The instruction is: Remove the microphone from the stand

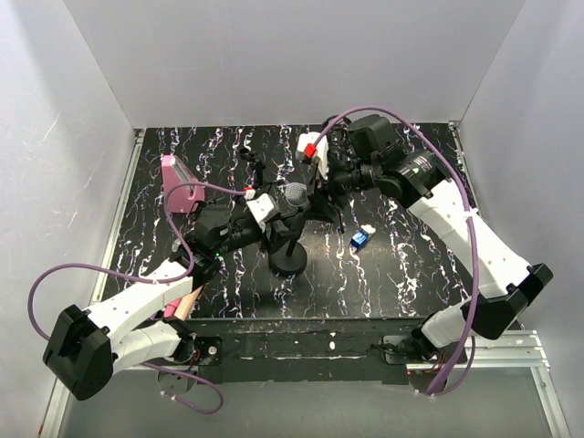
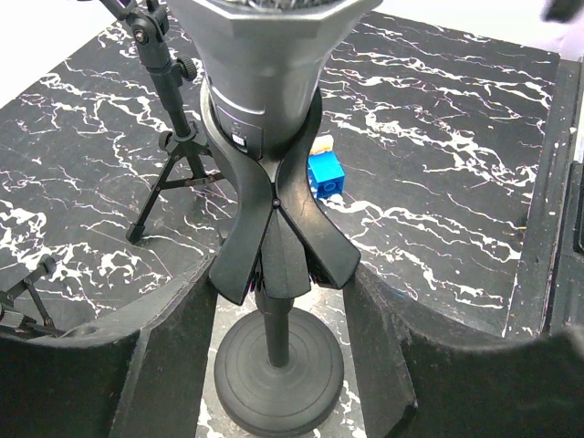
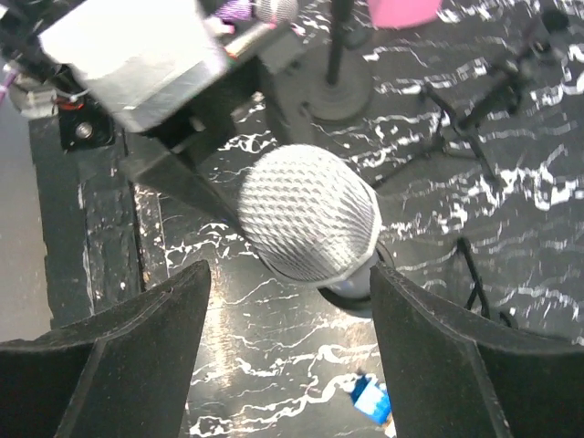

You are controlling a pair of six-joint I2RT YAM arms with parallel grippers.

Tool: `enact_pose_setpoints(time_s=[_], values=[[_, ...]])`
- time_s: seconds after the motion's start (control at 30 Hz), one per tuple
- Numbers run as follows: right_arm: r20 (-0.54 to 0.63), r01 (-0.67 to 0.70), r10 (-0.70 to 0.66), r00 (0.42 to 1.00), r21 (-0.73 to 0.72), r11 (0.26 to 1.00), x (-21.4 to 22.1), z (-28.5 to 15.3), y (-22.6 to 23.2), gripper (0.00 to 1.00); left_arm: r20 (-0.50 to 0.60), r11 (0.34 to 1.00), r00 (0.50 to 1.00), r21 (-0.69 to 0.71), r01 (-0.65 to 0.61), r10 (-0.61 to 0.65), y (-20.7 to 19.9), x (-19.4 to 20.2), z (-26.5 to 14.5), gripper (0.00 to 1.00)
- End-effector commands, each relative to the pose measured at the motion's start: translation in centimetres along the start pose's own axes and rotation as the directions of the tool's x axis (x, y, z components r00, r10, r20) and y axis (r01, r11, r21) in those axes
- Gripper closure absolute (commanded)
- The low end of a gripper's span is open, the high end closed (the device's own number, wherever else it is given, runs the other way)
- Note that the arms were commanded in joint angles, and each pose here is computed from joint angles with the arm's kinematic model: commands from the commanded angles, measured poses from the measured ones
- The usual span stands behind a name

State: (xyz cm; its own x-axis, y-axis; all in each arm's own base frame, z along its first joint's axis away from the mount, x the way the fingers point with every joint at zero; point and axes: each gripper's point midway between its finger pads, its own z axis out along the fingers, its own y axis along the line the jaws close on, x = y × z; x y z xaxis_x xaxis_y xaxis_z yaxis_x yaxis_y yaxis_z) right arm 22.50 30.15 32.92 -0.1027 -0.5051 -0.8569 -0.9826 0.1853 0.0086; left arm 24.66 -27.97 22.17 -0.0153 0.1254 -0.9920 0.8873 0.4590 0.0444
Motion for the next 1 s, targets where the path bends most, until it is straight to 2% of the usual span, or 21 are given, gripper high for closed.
enact_pose_setpoints(time_s=[0.0,0.13,0.37,0.4,0.43,0.47,0.53,0.57,0.6,0.73,0.97], values=[[0.122,0.207,-0.191,0.974,-0.137,0.969,-2.7,-0.4,2.4,0.23,0.048,0.997,0.999,0.074,-0.025,0.021,-1.3,-1.6,-0.1,0.68],[0.144,0.197,-0.177,0.974,-0.141,0.97,-3.4,1.2,1.6,0.27,0.043,0.996,0.999,0.092,-0.023,0.019,-1.4,-1.8,-0.1,0.68],[0.142,0.154,-0.142,0.98,-0.08,0.985,-2.9,2.8,0.0,0.5,0.035,0.997,0.999,0.079,-0.015,0.012,-1.1,-1.9,-0.4,0.69],[0.141,0.155,-0.144,0.98,-0.077,0.985,-2.8,2.7,0.1,0.57,0.034,0.997,0.999,0.079,-0.014,0.011,-1.1,-1.9,-0.5,0.69],[0.141,0.157,-0.146,0.979,-0.07,0.985,-2.7,2.6,0.0,0.63,0.031,0.997,0.999,0.077,-0.012,0.01,-1.1,-1.8,-0.5,0.65],[0.136,0.156,-0.146,0.98,-0.067,0.986,-2.5,2.6,0.0,0.71,0.026,0.997,1.0,0.077,-0.004,0.002,-1.1,-1.8,-0.5,0.57],[0.136,0.157,-0.148,0.98,-0.056,0.986,-2.4,2.2,0.1,0.83,0.028,0.998,0.999,0.067,0.019,-0.021,-0.9,-2.0,-0.5,0.29],[0.134,0.149,-0.141,0.981,-0.05,0.988,-2.3,2.1,0.1,0.87,0.032,0.997,0.999,0.074,0.025,-0.028,-1.1,-2.1,-0.4,0.19],[0.133,0.143,-0.136,0.982,-0.041,0.989,-2.2,2.0,0.1,0.89,0.025,0.996,0.999,0.087,0.032,-0.034,-1.2,-2.0,-0.2,0.15],[0.13,0.09,-0.088,0.988,-0.013,0.996,-1.5,1.7,-0.2,0.92,0.029,0.992,0.997,0.114,0.061,-0.065,-1.5,-1.7,0.5,0.14],[0.129,0.083,-0.082,0.988,0.003,0.997,-1.8,1.4,-0.4,0.92,0.005,0.993,0.998,0.098,0.069,-0.07,-0.9,-0.7,1.4,0.28]])
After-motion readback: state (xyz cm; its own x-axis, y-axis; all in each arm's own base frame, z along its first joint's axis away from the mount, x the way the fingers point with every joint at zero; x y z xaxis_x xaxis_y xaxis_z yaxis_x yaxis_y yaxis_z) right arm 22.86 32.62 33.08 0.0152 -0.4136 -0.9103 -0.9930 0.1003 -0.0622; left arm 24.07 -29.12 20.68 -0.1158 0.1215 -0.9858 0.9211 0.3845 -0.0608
